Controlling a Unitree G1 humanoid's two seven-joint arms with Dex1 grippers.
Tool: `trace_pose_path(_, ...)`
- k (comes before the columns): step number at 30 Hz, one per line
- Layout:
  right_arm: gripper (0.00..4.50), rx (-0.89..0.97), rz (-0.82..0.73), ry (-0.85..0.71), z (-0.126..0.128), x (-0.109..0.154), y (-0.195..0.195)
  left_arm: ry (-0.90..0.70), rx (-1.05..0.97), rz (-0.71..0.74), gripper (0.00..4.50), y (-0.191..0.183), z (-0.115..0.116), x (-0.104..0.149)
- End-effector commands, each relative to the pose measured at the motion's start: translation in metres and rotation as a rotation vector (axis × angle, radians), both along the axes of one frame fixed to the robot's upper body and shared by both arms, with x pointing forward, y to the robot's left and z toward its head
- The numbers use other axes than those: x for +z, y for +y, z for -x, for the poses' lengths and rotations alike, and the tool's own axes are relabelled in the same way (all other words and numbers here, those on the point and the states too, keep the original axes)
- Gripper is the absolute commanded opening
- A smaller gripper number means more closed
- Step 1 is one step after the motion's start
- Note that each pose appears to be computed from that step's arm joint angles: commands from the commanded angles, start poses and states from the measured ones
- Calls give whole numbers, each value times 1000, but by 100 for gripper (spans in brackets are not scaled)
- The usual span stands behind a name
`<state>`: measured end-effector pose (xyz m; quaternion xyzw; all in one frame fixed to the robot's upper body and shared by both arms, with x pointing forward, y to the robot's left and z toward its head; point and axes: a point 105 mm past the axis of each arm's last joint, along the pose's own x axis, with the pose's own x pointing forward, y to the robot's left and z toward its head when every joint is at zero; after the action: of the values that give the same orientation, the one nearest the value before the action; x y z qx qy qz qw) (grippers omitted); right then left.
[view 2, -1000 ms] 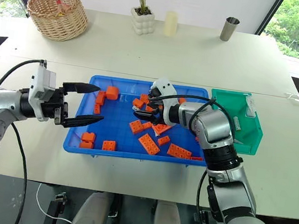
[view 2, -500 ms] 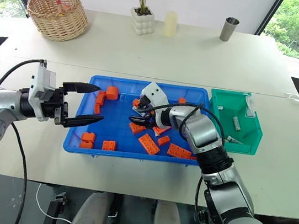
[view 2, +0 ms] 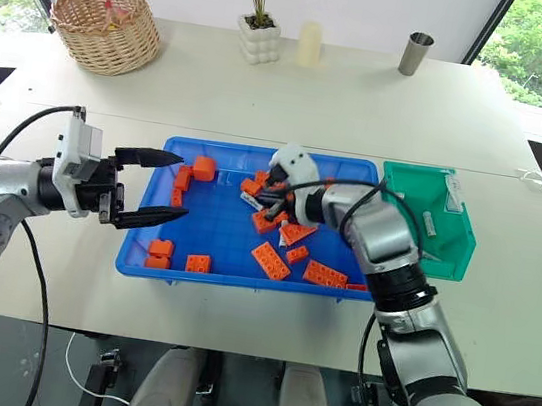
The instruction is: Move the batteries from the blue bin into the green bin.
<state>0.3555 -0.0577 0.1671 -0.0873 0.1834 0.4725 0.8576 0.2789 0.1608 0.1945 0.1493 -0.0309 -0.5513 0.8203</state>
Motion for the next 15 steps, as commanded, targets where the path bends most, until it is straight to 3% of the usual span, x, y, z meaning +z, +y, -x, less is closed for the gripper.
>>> trace_pose_path(1,8,7,-54,-58,3,33,-5,-42,-17,-1,450,-2,-1,6)
trace_pose_path(2,8,20,-35,-60,4,32,-4,-44,-19,0,450,-3,-1,7)
trace_pose_path(5,131,44,3,-80,6,30,2,-49,-22,2,450,-5,-4,7)
trace_pose_path(9,131,50,25,-70,3,23,13,-52,-24,4,450,-6,-6,8)
trace_pose_path(15,131,100,106,28,16,-10,35,-56,-20,4,450,-8,-4,10)
